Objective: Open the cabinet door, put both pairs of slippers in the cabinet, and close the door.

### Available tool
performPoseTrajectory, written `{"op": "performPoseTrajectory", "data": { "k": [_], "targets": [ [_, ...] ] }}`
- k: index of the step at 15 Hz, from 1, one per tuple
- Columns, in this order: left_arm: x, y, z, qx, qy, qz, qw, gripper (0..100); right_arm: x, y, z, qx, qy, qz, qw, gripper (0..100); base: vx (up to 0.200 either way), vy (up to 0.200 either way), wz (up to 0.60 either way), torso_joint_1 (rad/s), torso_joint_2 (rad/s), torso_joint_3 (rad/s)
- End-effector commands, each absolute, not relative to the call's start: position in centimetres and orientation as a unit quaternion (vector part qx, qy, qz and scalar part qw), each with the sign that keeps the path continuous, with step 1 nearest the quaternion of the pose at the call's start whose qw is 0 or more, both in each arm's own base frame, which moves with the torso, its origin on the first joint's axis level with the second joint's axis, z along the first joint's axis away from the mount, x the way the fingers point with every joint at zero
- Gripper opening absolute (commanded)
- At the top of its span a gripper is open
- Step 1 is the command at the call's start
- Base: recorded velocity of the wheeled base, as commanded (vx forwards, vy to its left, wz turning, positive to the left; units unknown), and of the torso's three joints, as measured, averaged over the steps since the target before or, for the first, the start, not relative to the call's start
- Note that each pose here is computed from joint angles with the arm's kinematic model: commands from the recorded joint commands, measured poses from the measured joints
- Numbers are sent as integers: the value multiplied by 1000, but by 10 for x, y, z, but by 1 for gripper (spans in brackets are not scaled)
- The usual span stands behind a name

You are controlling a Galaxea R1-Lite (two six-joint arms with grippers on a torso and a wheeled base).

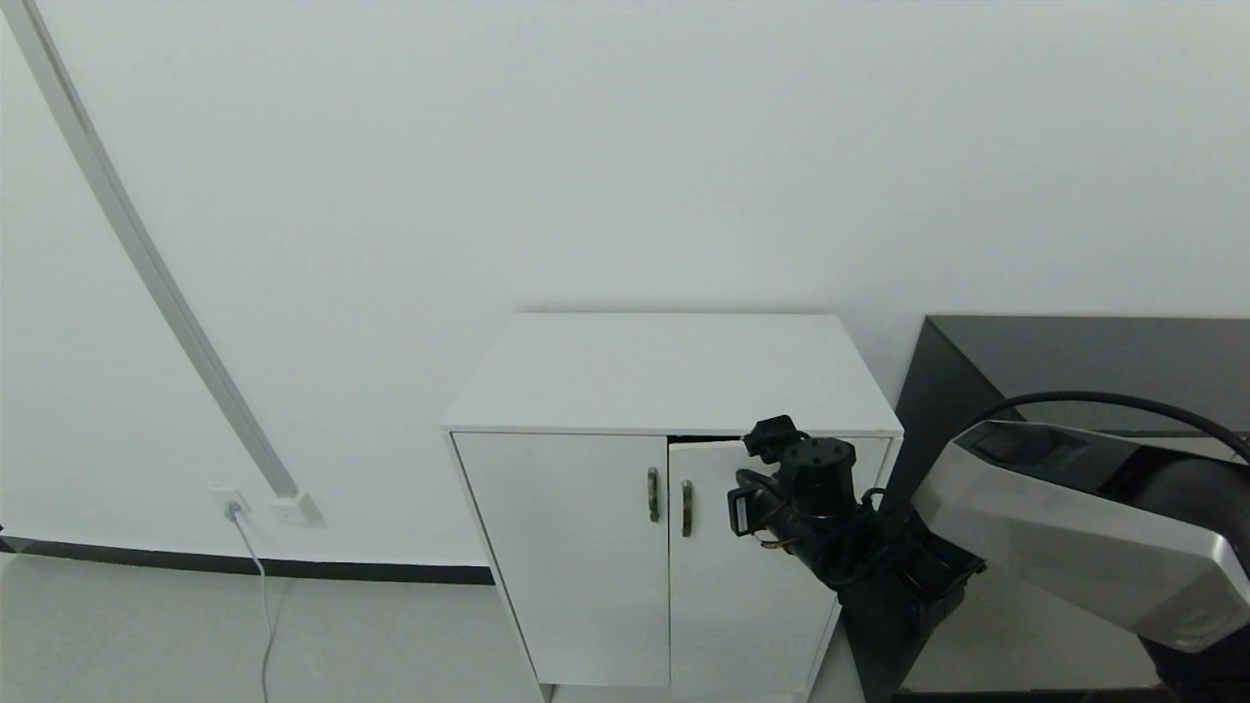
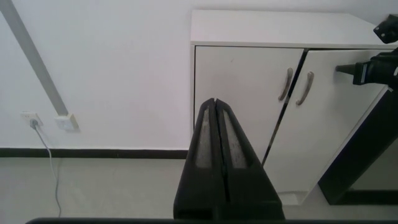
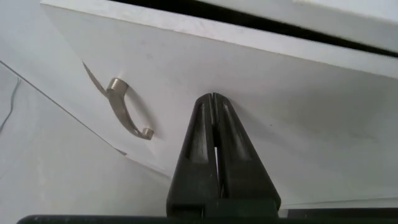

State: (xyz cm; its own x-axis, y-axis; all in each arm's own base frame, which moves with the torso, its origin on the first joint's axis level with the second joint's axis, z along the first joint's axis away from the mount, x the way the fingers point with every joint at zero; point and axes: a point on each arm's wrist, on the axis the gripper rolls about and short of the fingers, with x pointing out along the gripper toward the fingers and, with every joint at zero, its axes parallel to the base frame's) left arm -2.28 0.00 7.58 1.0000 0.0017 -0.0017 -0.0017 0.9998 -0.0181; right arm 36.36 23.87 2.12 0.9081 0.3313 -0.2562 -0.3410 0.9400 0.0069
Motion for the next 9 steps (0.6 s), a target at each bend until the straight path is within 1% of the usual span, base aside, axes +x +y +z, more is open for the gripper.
{"op": "performPoseTrajectory", "data": {
  "k": [1,9],
  "targets": [
    [-23,0,76,-9,1,2,1000,0,367,240,22,-18,125,170,977,0,0,0,0,0,0,0],
    [-23,0,76,-9,1,2,1000,0,373,239,23,-16,121,167,978,0,0,0,0,0,0,0]
  ]
}}
